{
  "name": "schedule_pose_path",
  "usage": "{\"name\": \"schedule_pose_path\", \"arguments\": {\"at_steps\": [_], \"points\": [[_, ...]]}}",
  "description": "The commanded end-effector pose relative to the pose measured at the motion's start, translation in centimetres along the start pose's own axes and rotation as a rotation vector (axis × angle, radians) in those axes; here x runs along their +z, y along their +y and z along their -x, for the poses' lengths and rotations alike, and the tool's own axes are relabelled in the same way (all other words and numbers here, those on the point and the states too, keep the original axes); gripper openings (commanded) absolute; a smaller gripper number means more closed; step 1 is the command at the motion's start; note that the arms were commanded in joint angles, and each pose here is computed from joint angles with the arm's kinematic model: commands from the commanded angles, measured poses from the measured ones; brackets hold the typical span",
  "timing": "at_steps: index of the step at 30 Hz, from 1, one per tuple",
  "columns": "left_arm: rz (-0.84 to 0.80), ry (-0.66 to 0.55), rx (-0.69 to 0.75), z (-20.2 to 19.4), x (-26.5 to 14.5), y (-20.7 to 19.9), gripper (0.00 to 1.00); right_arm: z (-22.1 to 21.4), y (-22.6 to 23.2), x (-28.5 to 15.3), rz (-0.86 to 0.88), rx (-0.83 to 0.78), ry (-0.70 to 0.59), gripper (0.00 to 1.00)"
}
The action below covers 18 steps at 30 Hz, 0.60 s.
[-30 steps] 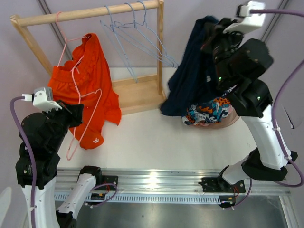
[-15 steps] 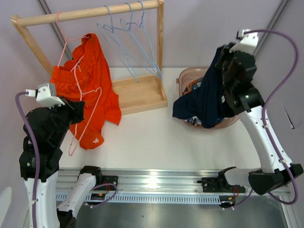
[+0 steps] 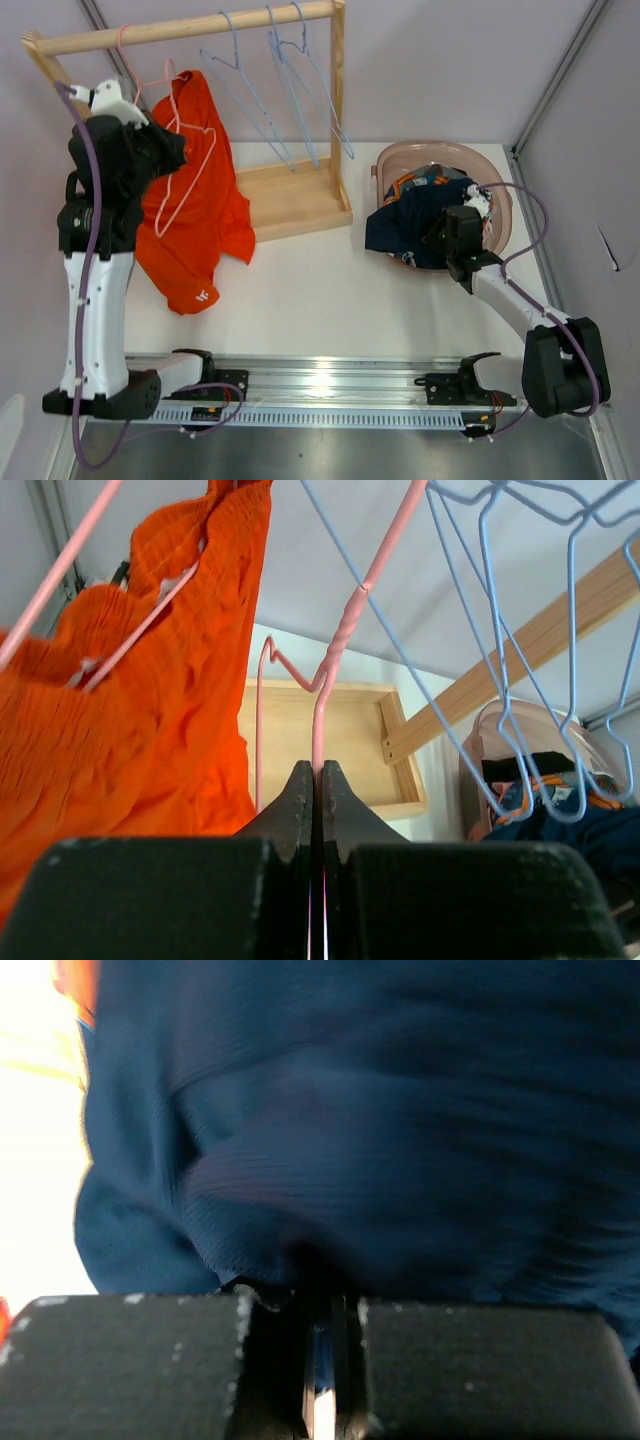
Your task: Remove the shorts from the hanger
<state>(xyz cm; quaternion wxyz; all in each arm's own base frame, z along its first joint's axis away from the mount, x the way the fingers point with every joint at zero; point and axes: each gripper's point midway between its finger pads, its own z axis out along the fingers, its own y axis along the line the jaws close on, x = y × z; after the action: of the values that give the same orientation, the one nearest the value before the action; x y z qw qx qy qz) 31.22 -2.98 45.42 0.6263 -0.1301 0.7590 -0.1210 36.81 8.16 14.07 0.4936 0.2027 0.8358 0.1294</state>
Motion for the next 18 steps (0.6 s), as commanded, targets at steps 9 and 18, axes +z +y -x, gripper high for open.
{"name": "schedule_pose_path", "arguments": {"at_steps": [9, 18], "points": [[-0.078, -0.095, -0.01, 6.7, 5.2, -3.7, 0.0, -10.7, 1.4, 0.8, 0.131, 0.166, 0.336, 1.0], [-0.189, -0.161, -0.072, 9.4, 2.4, -6.3, 0.0, -10.7, 2.1, -0.9, 0.161, 0.119, 0.319, 0.99]]}}
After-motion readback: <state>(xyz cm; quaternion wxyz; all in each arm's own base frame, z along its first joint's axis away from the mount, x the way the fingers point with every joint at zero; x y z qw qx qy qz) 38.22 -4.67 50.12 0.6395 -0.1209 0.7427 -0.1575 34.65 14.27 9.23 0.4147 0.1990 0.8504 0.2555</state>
